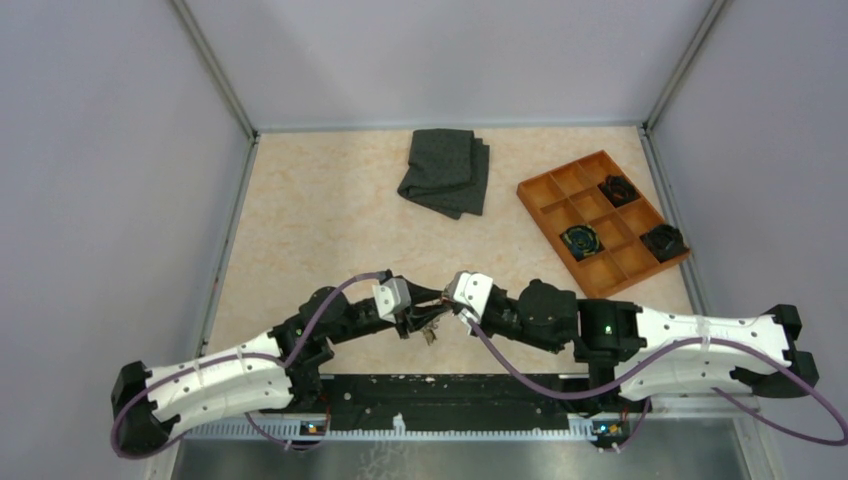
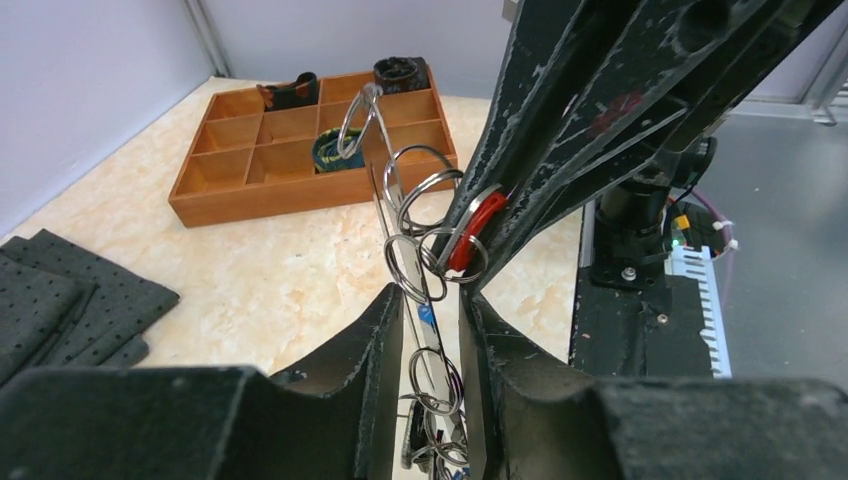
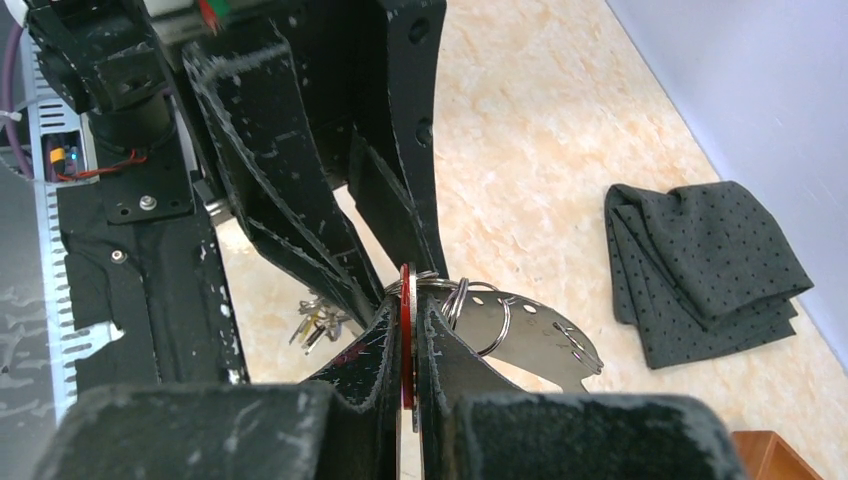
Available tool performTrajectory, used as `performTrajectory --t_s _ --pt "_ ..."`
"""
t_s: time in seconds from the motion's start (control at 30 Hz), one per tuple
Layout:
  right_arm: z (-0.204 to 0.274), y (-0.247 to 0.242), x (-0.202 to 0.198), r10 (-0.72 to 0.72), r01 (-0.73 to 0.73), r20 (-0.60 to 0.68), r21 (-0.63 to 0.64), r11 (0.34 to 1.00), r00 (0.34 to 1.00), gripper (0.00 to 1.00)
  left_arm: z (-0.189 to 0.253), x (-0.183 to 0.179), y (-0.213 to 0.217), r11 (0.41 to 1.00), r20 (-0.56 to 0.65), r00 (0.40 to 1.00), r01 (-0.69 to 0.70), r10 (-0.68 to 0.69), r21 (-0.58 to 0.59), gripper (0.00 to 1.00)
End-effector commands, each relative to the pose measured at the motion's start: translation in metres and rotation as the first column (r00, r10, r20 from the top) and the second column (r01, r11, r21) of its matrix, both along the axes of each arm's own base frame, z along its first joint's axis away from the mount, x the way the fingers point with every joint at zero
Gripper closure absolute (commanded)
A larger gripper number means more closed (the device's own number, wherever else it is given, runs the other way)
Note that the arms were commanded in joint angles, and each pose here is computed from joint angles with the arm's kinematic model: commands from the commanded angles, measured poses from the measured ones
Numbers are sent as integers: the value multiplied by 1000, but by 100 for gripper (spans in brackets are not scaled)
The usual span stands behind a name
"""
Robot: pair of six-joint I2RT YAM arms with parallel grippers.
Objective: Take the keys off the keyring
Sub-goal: Remove the key from the keyring.
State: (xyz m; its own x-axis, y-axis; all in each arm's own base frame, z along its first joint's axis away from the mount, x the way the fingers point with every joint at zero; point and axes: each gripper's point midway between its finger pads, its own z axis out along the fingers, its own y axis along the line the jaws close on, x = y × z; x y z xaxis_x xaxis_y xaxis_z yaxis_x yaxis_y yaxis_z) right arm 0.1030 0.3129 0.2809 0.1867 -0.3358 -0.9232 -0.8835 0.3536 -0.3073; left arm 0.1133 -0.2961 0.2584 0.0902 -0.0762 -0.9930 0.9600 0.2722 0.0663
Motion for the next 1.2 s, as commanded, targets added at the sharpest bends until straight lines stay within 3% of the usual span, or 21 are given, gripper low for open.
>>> performTrajectory --t_s 0.0,0.13,0.27,0.43,0.57,0.7,1.0,1.17 --pt "47 5 -3 8 -7 -7 145 989 1000 100 17 7 -3 999 55 998 -36 38 -36 67" --pt "47 6 -4 10 -8 -8 153 988 1000 100 15 10 -5 999 48 998 -47 48 -23 60" --pt "49 5 -2 1 0 -6 162 987 1000 100 16 11 -4 998 50 997 -59 60 -26 62" --pt "60 -3 2 -29 29 0 204 979 1000 100 16 23 -4 993 25 992 -120 120 4 89" --pt "53 -11 5 -61 64 -20 201 978 998 100 23 42 7 969 4 970 -244 244 34 100" --pt "30 -20 10 -116 124 -60 161 979 991 100 39 53 20 945 30 946 -325 324 30 100" --pt "7 -17 20 -194 199 -69 76 977 979 100 48 50 11 958 102 958 -277 269 74 100" --pt "0 4 11 -110 111 -50 10 994 993 100 43 49 5 960 98 964 -257 247 111 100"
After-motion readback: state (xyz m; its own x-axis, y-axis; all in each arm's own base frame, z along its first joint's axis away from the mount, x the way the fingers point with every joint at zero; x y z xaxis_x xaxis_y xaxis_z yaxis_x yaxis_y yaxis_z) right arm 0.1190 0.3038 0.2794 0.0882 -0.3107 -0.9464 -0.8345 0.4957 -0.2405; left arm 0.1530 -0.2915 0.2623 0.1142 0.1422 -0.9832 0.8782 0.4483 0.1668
